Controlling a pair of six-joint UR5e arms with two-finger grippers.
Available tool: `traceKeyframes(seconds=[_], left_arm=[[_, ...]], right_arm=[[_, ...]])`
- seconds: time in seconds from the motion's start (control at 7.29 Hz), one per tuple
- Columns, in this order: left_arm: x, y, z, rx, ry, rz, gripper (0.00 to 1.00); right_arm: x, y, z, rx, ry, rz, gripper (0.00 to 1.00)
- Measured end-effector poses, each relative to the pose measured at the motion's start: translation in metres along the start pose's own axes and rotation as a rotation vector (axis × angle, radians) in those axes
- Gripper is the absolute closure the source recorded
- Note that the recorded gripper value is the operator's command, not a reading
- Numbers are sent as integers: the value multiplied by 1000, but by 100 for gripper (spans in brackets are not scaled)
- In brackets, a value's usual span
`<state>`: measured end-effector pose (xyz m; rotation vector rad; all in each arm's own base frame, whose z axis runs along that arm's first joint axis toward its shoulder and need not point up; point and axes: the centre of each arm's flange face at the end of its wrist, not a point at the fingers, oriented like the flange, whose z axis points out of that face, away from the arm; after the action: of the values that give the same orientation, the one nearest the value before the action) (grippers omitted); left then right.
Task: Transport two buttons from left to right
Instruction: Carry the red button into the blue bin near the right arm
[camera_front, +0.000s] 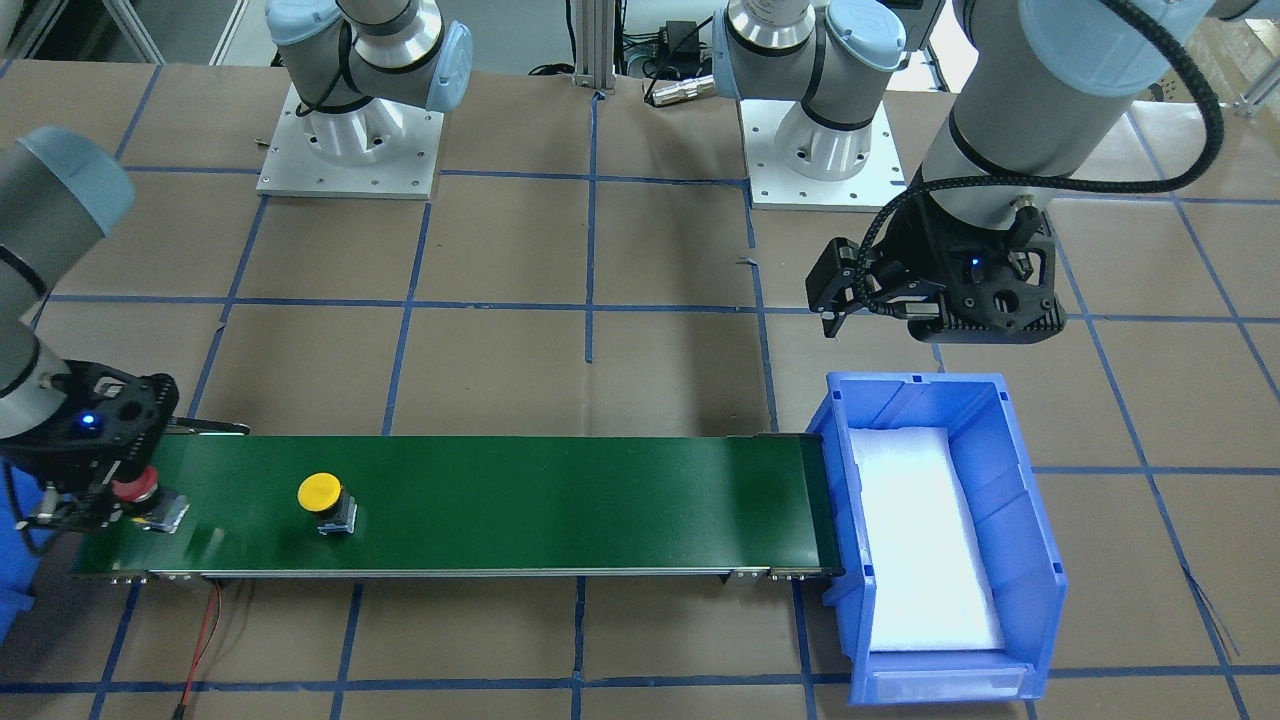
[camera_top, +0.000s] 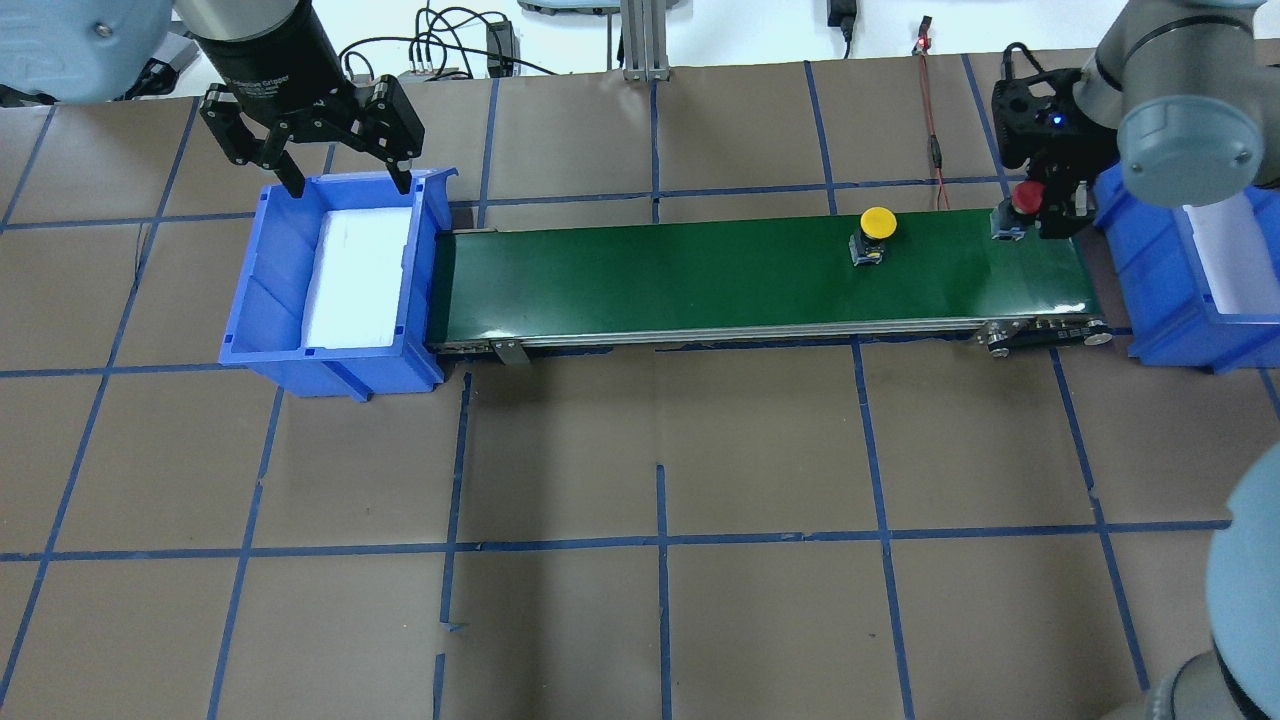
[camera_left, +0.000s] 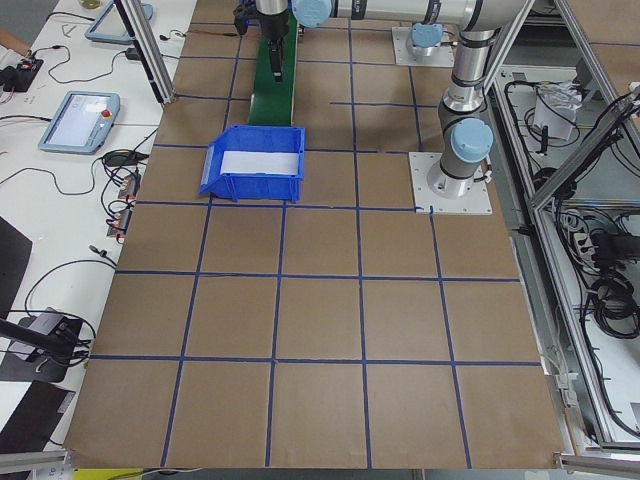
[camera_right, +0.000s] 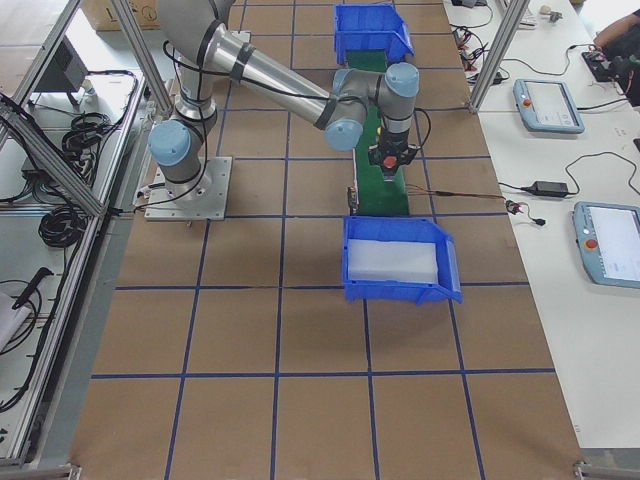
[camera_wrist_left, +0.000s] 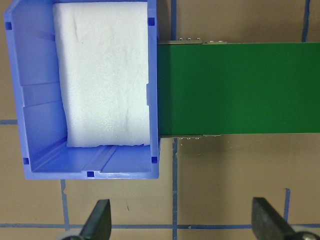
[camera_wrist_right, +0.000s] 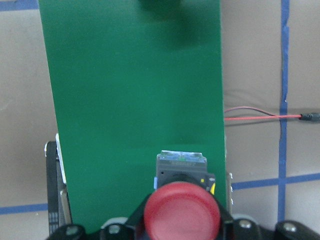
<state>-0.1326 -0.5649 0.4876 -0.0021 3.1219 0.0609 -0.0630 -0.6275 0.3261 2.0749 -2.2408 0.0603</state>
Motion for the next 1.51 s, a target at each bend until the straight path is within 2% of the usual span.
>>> traceKeyframes(seconds=[0.27,0.55,0.69,0.96,1.23,1.37,1.51], left_arm=[[0,0,0,0,0,0,0],[0,0,0,0,0,0,0],[0,0,0,0,-1,0,0],[0,1,0,0,-1,1,0],[0,1,0,0,0,1,0],[1,1,0,0,0,1,0],[1,1,0,0,0,1,0]], right_arm=[[15,85,-34,-9,26,3,91],[19,151,-45,-4,54,-14,91],[18,178,-35,0,49,-43,89],[11,236,14,23,-4,-30,89],[8,266,57,30,-58,-11,89],[8,272,72,19,-80,-13,84],[8,276,80,12,-90,-16,24]])
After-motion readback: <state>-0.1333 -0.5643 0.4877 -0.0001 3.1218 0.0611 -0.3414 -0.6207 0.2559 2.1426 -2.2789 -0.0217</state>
